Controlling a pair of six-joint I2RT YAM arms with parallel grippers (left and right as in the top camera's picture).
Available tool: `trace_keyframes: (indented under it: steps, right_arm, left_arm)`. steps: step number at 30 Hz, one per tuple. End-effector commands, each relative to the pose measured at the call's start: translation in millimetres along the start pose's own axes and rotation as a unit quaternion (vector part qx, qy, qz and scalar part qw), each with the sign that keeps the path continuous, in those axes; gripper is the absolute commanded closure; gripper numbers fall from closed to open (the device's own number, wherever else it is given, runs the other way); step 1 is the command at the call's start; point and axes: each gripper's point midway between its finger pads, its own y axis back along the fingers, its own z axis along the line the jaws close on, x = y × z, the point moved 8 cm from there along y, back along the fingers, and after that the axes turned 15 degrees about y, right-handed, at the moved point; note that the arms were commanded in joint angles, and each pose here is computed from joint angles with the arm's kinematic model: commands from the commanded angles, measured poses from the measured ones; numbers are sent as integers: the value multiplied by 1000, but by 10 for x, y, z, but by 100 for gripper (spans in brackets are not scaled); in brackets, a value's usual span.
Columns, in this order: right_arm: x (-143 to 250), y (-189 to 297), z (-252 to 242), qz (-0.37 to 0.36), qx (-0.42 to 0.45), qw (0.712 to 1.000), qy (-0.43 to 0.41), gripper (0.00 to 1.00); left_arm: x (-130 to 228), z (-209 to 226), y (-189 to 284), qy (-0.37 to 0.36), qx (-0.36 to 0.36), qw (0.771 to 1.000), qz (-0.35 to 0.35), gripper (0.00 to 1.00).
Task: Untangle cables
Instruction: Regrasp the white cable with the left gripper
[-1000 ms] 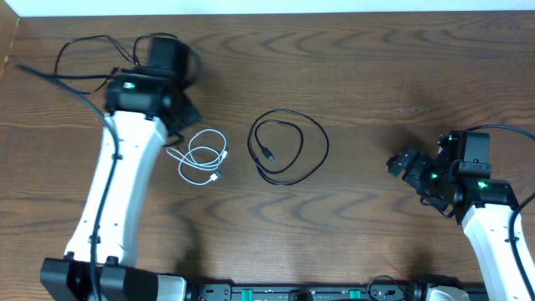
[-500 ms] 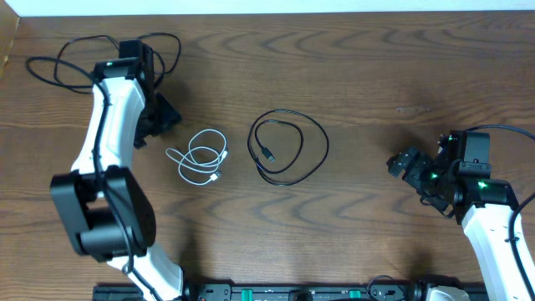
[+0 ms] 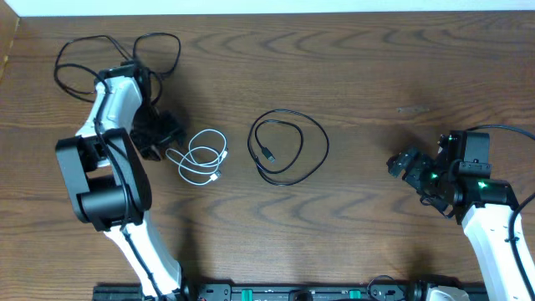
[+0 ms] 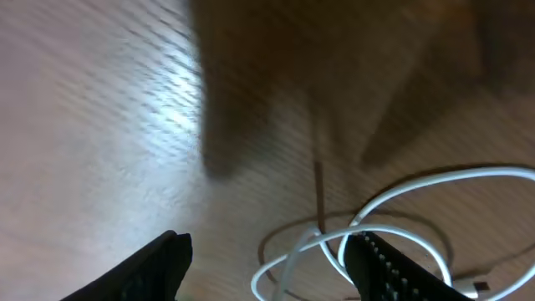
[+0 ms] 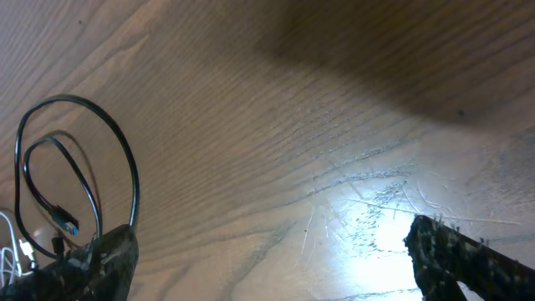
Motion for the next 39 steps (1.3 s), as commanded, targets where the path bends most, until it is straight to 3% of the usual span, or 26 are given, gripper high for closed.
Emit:
trace_keyframes:
  steps: [1, 8, 21, 29, 32, 39]
  right_arm:
    - [-45, 43, 17, -10, -1, 1000, 6, 1]
    - [-45, 43, 17, -10, -1, 1000, 6, 1]
    - [-45, 43, 17, -10, -1, 1000, 6, 1]
    - [-45, 43, 17, -10, -1, 1000, 6, 1]
    - [-45, 43, 17, -10, -1, 1000, 6, 1]
    - [-45, 43, 17, -10, -1, 1000, 6, 1]
  left_arm:
    - [46, -75, -56, -39, 54, 996, 55, 37]
    - [38, -83, -56, -41, 57, 996, 52, 49]
    - [-26, -124, -76, -44, 66, 996, 35, 58]
    - [-39, -134, -75, -45, 70, 996, 31, 87]
    - [-3, -134, -67, -42, 79, 995, 48, 92]
    - [13, -149, 144, -15, 138, 986, 88, 93]
